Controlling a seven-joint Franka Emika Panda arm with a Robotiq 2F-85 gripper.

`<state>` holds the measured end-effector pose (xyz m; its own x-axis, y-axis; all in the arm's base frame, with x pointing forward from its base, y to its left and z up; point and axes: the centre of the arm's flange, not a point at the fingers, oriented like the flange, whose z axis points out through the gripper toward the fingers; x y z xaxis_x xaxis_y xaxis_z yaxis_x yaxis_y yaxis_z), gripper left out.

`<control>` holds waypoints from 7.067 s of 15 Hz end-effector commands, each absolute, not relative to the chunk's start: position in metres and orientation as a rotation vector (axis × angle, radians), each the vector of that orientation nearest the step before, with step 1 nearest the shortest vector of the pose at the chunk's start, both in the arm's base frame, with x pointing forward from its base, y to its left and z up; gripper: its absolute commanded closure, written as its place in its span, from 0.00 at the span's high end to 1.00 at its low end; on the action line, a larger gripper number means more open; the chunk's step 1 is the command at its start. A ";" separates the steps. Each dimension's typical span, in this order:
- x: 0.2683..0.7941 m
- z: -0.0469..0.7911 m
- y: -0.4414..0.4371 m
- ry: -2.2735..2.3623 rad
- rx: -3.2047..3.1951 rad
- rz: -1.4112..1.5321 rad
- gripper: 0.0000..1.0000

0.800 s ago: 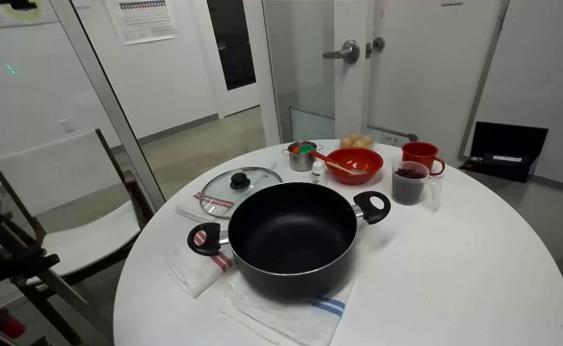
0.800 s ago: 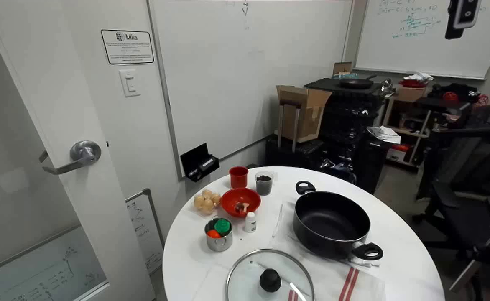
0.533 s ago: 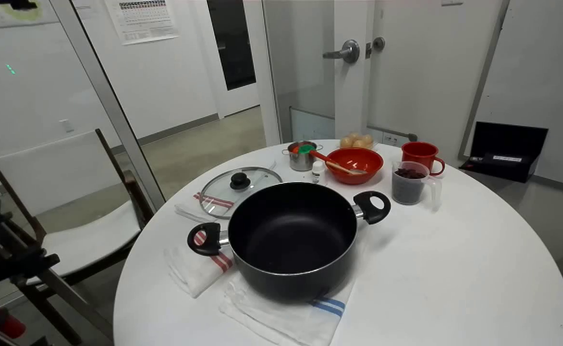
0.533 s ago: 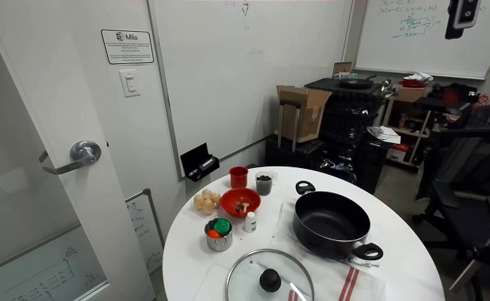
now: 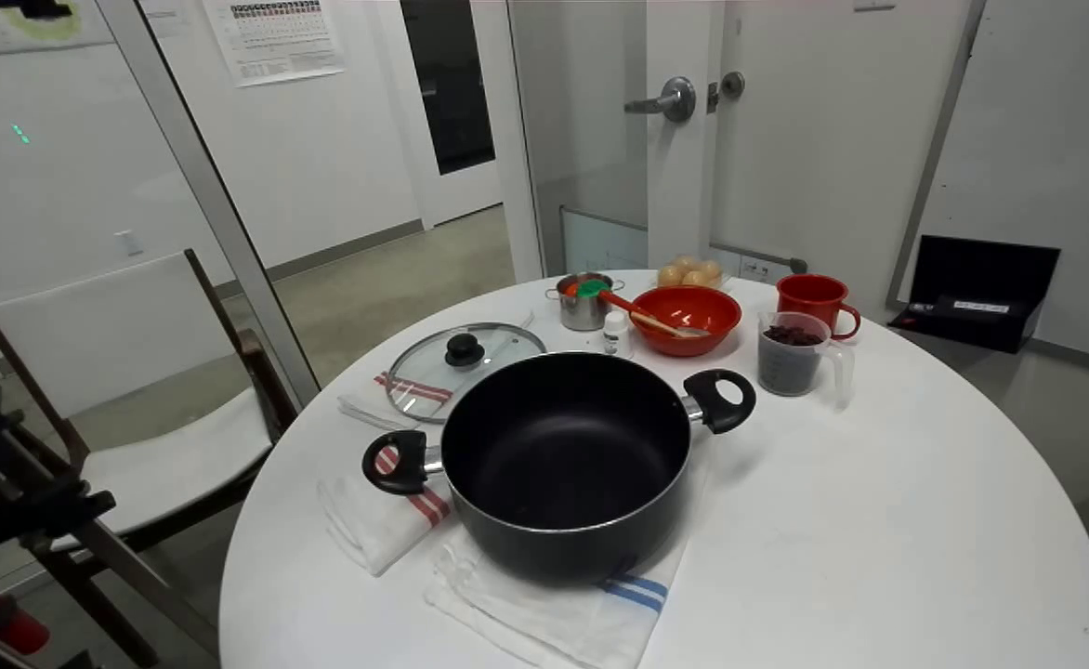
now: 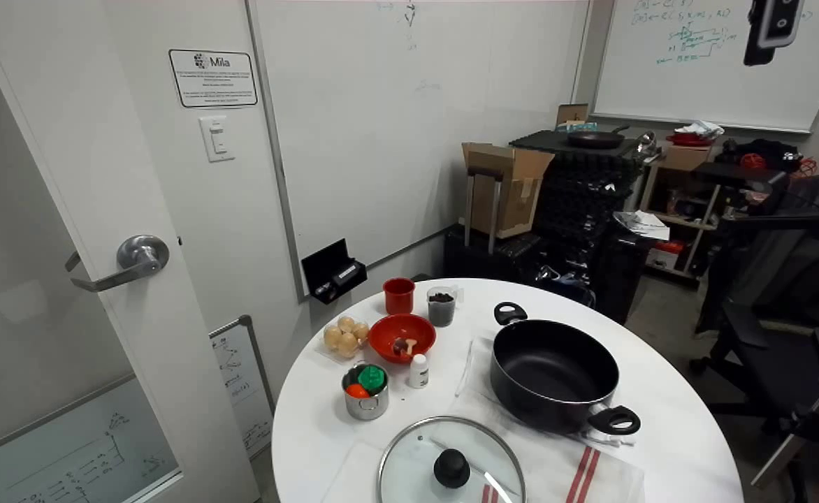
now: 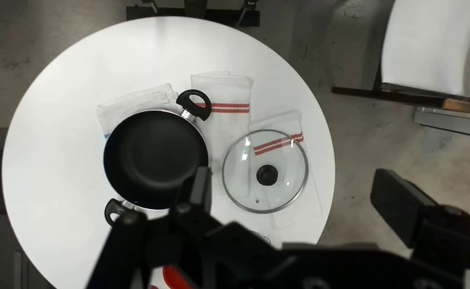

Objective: Cover the pot

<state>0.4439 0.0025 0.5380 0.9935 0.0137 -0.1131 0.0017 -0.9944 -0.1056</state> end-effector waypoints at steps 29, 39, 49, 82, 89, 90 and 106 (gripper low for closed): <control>0.675 0.176 0.134 -1.176 -3.113 0.211 1.00; 0.689 0.040 0.163 -1.476 -2.918 0.346 1.00; 0.693 -0.045 0.208 -1.724 -2.803 0.323 1.00; 0.692 0.003 0.178 -1.645 -2.806 0.367 0.25; 0.707 0.058 0.188 -1.596 -2.849 0.313 0.25; 0.710 0.067 0.188 -1.578 -2.863 0.310 0.25; 0.726 0.138 0.104 -0.735 -3.064 0.257 0.25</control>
